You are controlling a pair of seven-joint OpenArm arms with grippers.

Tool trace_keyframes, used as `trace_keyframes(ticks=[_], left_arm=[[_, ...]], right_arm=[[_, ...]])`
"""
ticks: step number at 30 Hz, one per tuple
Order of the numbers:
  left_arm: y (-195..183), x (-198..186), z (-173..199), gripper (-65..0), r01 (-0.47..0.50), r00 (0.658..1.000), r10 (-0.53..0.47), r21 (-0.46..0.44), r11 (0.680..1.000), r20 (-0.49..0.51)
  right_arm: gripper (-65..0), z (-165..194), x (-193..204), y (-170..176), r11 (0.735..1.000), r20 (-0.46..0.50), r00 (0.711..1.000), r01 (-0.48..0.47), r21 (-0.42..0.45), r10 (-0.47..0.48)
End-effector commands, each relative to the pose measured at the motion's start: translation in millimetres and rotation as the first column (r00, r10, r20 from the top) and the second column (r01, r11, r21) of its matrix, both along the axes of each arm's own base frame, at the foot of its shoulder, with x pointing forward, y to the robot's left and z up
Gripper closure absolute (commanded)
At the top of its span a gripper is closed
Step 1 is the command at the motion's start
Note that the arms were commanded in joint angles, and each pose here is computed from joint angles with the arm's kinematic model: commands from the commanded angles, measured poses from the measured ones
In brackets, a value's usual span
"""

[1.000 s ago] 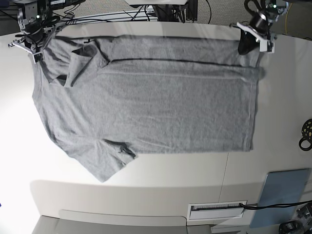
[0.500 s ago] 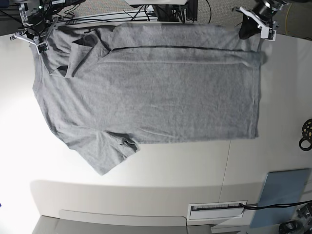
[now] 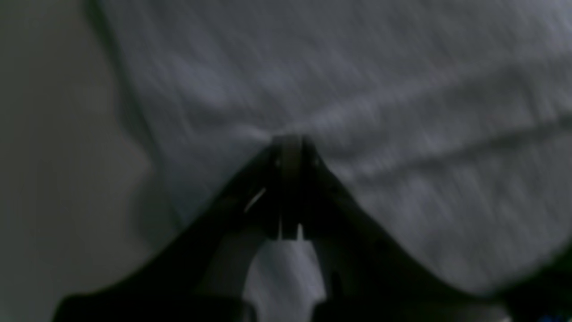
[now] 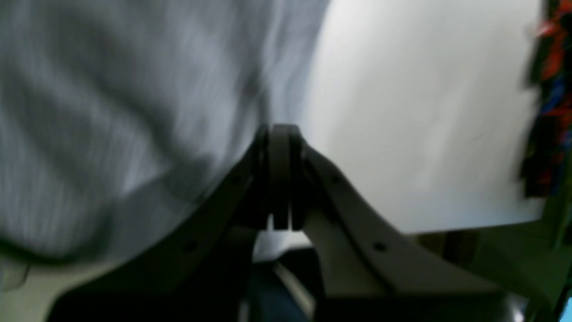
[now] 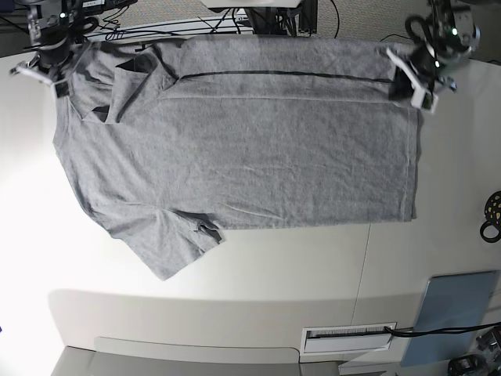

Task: Fold the T-shirt properly
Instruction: 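Open both grippers and lift them off the folded edge, then move left gripper to the opposite hem corner, right gripper toward the sleeve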

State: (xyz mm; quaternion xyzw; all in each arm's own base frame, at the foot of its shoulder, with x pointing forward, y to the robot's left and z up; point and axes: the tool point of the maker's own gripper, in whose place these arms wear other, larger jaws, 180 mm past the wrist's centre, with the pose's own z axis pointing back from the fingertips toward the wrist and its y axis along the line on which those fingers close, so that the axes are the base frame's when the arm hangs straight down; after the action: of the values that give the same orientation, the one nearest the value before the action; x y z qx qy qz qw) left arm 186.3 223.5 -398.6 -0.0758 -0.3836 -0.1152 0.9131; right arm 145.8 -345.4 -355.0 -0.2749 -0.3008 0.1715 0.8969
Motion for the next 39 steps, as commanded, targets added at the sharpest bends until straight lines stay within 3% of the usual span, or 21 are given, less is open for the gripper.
trace_keyframes(ticks=[1, 4, 8, 11, 13, 15, 20, 23, 31, 33, 39], left_arm=[[7, 18, 15, 0.0, -0.021, 0.998, 0.020, 0.008, 1.000, 0.066], [20, 52, 30, 0.0, -0.101, 0.985, 0.097, 0.015, 0.995, 0.143], [33, 95, 42, -1.3, -0.162, 0.964, 0.161, -0.011, 0.987, 0.214], [41, 121, 45, -26.7, -0.190, 0.952, 0.193, -0.038, 0.981, 0.236], [46, 136, 43, -32.0, -0.211, 0.947, 0.220, -0.061, 0.976, 0.236], [51, 150, 37, -32.0, -0.235, 0.942, 0.251, -0.097, 0.967, 0.223], [62, 185, 19, -32.0, -0.295, 0.931, 0.324, -0.181, 0.938, 0.166], [61, 205, 14, -32.0, -0.275, 0.941, 0.308, -0.214, 0.937, 0.140], [70, 219, -16, -32.0, -0.296, 0.955, 0.297, -0.083, 0.951, -0.005], [69, 218, -19, -32.0, -0.293, 0.956, 0.293, -0.060, 0.954, -0.015], [65, 220, -17, -32.0, -0.265, 0.964, 0.265, -0.059, 0.962, -0.010]], right_arm=[[0.0, 19, 12, -3, 0.999, 0.066, 0.998, -0.018, -0.028, 0.020], [0.0, 33, 30, -6, 0.999, 0.134, 0.991, -0.021, -0.038, 0.026], [0.0, 35, 44, -6, 1.000, 0.129, 0.992, -0.004, -0.021, 0.007], [-10.9, 36, 55, -3, 1.000, 0.118, 0.993, -0.024, -0.014, 0.026], [-17.6, 38, 62, 2, 0.999, 0.122, 0.991, -0.052, -0.008, 0.053], [-20.6, 39, 69, 7, 0.996, 0.123, 0.989, -0.085, -0.001, 0.085], [-20.6, 46, 82, 10, 0.995, 0.155, 0.983, -0.104, -0.001, 0.103], [-20.6, 47, 85, 11, 0.995, 0.169, 0.981, -0.097, 0.008, 0.094], [-20.6, 38, 82, 23, 0.994, 0.182, 0.982, -0.064, 0.089, 0.047], [-20.6, 33, 80, 29, 0.988, 0.178, 0.984, -0.052, 0.144, 0.026], [-20.6, 11, 89, 74, 0.965, 0.105, 0.989, -0.122, 0.231, 0.100]])
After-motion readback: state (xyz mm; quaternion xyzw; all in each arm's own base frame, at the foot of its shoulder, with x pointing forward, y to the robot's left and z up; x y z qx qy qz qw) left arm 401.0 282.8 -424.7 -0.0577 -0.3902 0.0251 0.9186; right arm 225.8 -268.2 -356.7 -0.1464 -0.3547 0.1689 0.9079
